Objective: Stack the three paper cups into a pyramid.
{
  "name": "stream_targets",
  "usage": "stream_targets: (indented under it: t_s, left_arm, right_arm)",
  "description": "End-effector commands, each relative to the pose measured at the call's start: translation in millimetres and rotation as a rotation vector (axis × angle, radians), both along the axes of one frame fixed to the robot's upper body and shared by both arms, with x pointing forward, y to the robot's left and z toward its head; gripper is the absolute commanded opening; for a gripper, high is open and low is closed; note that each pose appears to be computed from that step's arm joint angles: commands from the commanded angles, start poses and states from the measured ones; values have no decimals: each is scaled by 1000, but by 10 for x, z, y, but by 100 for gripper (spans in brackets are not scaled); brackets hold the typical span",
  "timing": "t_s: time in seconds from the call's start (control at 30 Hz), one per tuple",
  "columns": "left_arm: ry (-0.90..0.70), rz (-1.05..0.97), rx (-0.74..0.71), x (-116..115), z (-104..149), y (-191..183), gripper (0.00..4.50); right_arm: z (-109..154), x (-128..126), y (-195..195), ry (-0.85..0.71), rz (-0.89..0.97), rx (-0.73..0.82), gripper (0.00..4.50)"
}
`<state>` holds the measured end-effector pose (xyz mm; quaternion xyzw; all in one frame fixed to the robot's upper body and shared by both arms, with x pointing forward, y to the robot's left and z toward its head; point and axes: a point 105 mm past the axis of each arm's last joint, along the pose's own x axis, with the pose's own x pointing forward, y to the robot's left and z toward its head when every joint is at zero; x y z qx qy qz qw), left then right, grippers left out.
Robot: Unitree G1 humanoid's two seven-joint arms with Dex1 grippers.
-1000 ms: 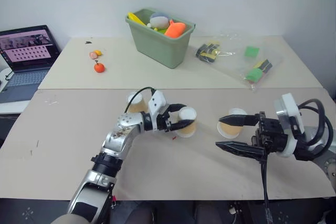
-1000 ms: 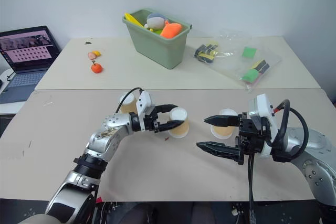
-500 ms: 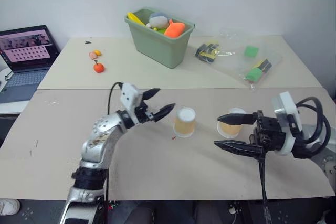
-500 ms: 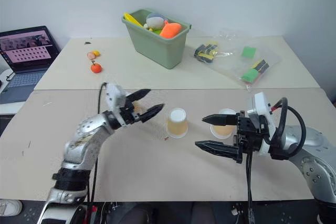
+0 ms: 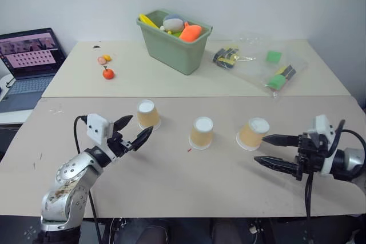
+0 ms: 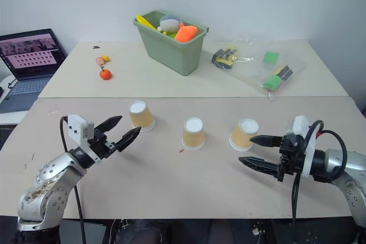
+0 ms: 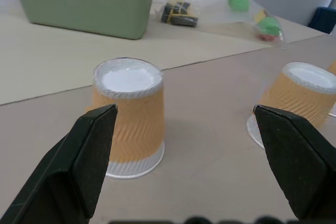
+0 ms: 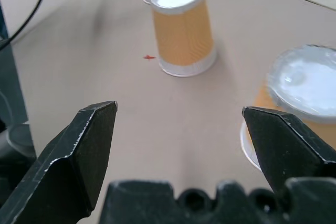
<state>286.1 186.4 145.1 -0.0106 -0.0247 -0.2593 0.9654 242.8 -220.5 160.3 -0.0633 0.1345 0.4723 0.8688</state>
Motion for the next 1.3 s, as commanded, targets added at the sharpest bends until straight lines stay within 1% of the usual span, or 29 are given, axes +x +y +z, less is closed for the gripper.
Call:
stream_targets:
  t_s: [0.03,0.13,0.3,0.6,0.67,0.8,1.0,1.17,1.3]
  left_arm:
    - [-28,96,26,24,1,210,444]
    - [-22,142,46,119,-87,305,444]
    - [-29,144,41,263,-109,293,444]
    - [-61,82,56,535,-22,152,444]
    - [-63,68,60,564,-20,131,444]
    - [-53,-19,61,633,-23,-84,444]
    - [-18,-104,72,637,-90,-272,444]
    - [-15,-96,79,727,-99,-268,444]
    - [3,-56,83,882,-120,-251,444]
  right_arm:
    - [150,-4,19,-73,12,9,450]
    - [155,-2,69,-76,25,20,450]
    - [198,15,97,-89,32,32,450]
    - [309,-10,82,-115,28,45,450]
    - [321,-12,81,-118,26,47,450]
    - [340,-7,98,-128,24,49,450]
    - [367,10,109,-140,23,51,450]
    - [371,23,117,-143,22,52,450]
    - [367,33,124,-141,23,53,450]
